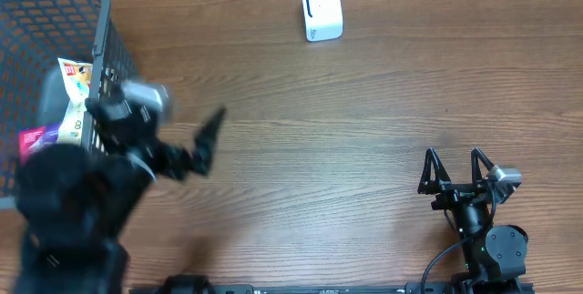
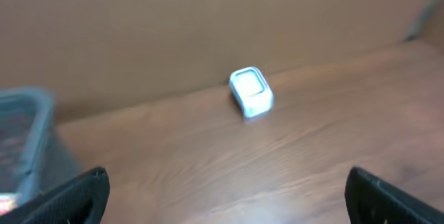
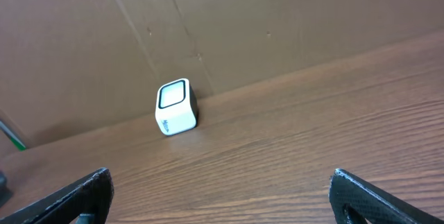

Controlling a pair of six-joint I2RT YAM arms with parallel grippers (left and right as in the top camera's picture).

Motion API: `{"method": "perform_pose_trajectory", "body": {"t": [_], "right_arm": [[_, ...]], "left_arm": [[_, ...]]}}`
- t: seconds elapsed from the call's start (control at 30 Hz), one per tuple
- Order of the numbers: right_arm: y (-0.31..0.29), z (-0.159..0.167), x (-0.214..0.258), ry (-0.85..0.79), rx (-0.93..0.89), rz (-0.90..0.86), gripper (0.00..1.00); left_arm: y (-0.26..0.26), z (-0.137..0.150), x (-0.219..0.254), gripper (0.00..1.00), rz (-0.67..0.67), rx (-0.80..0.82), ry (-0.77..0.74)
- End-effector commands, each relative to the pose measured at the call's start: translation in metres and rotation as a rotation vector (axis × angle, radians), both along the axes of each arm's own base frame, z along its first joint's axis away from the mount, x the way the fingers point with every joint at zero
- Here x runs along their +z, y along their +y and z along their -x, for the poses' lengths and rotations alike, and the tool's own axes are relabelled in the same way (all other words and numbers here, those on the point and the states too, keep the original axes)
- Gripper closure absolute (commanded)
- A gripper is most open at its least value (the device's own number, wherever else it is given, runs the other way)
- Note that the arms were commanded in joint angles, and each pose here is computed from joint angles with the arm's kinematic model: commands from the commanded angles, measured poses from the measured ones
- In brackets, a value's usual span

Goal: Scan the item barcode
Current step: 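Move the left gripper over the grey basket and reach inside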

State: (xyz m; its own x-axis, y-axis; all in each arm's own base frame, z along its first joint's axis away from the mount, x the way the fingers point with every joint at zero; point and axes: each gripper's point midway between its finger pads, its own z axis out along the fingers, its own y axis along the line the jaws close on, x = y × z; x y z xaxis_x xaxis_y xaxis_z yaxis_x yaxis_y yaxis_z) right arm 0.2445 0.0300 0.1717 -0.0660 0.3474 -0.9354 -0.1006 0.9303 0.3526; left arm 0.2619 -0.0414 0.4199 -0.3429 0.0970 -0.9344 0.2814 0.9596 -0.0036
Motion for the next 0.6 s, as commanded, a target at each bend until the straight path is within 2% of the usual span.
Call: {"method": "perform_pose_trajectory", "body": {"t": [0.0,0.1,0.17,0.33,0.4,0.5,0.57], "right_arm": [[-0.003,-0.001,-0.001,-0.006,-0.016,0.004,0.0],[-0.003,-0.001,-0.001,-0.006,-0.016,0.004,0.0],[-0.003,-0.001,-0.001,-0.006,-0.016,0.004,0.0],[-0.003,-0.001,-0.001,-0.006,-0.016,0.004,0.0],[-0.003,-0.001,-0.001,-0.006,-0.016,0.003,0.0],[-0.003,-0.001,-0.001,-0.006,-0.016,0.004,0.0],[-0.003,-0.001,-0.001,-0.006,-0.016,0.004,0.0]], "left_arm": [[0.022,-0.022,0.032,0.0,-0.006,0.095,0.062],[0.04,-0.034,0.037,0.0,-0.071,0.167,0.122],[0.088,-0.043,0.045,0.0,0.013,0.459,0.147],[0.178,-0.047,0.061,0.0,0.164,0.81,0.094],[0.232,-0.037,0.063,0.0,0.291,1.003,0.04],[0.271,-0.03,0.048,0.0,0.425,1.134,0.044],[0.286,-0.031,0.033,0.0,0.436,1.169,0.089]]}}
